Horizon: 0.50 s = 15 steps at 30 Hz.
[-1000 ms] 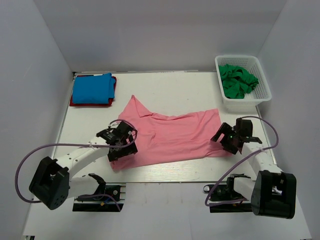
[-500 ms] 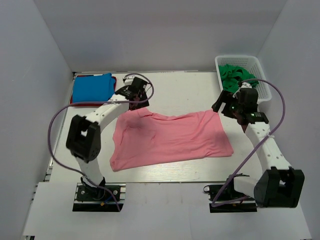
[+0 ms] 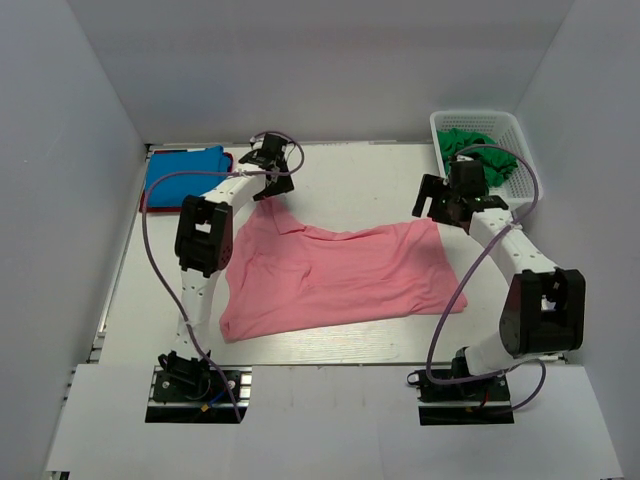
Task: Fold and stack the t-shirts
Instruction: Grap the side of the flattened tshirt furthest away from the robot with both arms
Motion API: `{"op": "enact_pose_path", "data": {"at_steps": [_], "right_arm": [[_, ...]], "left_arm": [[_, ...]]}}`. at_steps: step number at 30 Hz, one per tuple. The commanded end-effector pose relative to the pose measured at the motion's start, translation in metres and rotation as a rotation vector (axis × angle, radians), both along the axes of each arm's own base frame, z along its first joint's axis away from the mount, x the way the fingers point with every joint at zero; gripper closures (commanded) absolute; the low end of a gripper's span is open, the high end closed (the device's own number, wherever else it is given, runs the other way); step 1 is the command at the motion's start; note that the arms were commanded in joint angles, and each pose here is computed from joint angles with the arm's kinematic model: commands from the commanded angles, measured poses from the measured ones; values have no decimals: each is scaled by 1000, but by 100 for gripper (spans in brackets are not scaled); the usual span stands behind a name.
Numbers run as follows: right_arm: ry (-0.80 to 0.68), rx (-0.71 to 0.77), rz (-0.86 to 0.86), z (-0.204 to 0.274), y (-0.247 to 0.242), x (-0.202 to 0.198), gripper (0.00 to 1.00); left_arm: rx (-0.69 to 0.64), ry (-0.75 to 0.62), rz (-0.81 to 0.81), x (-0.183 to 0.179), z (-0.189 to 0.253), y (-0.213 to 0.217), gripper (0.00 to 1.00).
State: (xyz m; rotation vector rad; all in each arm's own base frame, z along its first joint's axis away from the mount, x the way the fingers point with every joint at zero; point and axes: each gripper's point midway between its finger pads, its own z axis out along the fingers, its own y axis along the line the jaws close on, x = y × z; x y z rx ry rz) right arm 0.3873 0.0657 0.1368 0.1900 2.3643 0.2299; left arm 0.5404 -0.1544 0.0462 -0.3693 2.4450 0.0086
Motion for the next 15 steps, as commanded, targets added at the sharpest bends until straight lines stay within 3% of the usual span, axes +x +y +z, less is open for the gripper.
{"op": "enact_pose_path", "data": {"at_steps": [1,4,7,8,11,15], "right_arm": [[-31,-65,-43,8,-11,16,10],[-1,-81,-80,-3,-16,23,10],[-9,-87,-89,-5,-16,36,10],[-6,-84,-83,-8,-14,38,10],[35,-93,-71,-25,-8,49,10],[52,-102,-89,-33,4,64,10]], "left_arm": [[-53,-40,-25,15,18,-3,24],[-66,-23,-28,12,8,0,37],[-73,-16,-34,9,-2,-1,57],[-89,-26,-33,11,0,-4,72],[-99,-26,-31,14,-1,-2,100],[-90,-24,-25,10,7,2,100]]}}
